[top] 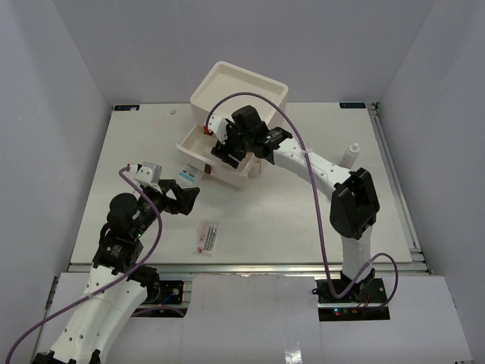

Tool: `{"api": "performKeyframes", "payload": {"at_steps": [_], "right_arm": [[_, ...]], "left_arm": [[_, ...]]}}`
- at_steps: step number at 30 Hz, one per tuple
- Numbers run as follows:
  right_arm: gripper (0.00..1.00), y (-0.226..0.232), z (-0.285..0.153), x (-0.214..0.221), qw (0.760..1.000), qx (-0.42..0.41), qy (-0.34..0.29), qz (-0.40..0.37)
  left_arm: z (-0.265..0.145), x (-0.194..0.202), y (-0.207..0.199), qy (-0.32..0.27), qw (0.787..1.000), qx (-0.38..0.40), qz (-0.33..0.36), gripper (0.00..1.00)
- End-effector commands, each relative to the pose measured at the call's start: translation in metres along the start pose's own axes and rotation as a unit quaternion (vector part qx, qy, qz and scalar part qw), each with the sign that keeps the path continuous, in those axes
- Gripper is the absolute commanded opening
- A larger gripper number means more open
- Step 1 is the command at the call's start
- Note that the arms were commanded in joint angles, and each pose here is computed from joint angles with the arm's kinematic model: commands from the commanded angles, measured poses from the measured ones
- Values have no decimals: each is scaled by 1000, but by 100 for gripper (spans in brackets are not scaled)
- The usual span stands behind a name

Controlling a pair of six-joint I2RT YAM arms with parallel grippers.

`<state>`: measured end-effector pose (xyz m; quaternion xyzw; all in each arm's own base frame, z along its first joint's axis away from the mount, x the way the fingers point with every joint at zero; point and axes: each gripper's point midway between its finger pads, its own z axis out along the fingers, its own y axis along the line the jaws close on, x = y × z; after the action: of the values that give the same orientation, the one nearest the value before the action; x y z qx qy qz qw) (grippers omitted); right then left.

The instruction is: Organize the makeup

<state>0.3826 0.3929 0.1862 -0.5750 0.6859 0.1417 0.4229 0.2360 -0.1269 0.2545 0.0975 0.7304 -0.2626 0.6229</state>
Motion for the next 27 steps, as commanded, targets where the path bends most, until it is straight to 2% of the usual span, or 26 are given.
{"api": "performKeyframes", "payload": {"at_steps": [1,3,7,9,11,12,14,18,20,22,23,26,27], "right_arm": [[76,-11,-46,-61,996,14,-85,-17],[78,-3,-72,-71,994,1,-106,-32],[79,20,-127,-59,986,-69,-137,-60],[78,7,-181,-53,976,-85,-190,-57],[77,-1,-215,-26,975,-84,-206,-20],[77,-16,-227,4,975,-76,-206,16],[77,-27,-252,36,978,-34,-204,39],[78,-53,-279,122,969,79,-178,152],[78,-61,-285,155,956,142,-178,187],[80,-76,-297,197,929,215,-173,248],[82,-80,-298,209,923,235,-173,251],[96,-99,-302,249,895,326,-156,261],[98,-102,-300,256,892,336,-153,262]], "left_arm": [[-2,-3,-1,-5,1000,0,5,98],[-2,-4,-1,-5,1000,2,5,98],[-3,-4,-5,-6,1000,11,7,98],[-3,-4,-7,-5,1000,17,8,98],[-4,-4,-8,-6,1000,22,8,98],[-4,-4,-10,-6,1000,26,8,98],[-4,-4,-11,-6,1000,29,8,98],[-4,-4,-14,-5,999,36,8,98],[-4,-4,-15,-5,999,39,8,98],[-5,-5,-15,-6,999,41,8,98],[-5,-5,-16,-6,999,42,8,98],[-5,-5,-17,-6,999,44,8,98],[-5,-5,-17,-6,999,45,9,98]]}}
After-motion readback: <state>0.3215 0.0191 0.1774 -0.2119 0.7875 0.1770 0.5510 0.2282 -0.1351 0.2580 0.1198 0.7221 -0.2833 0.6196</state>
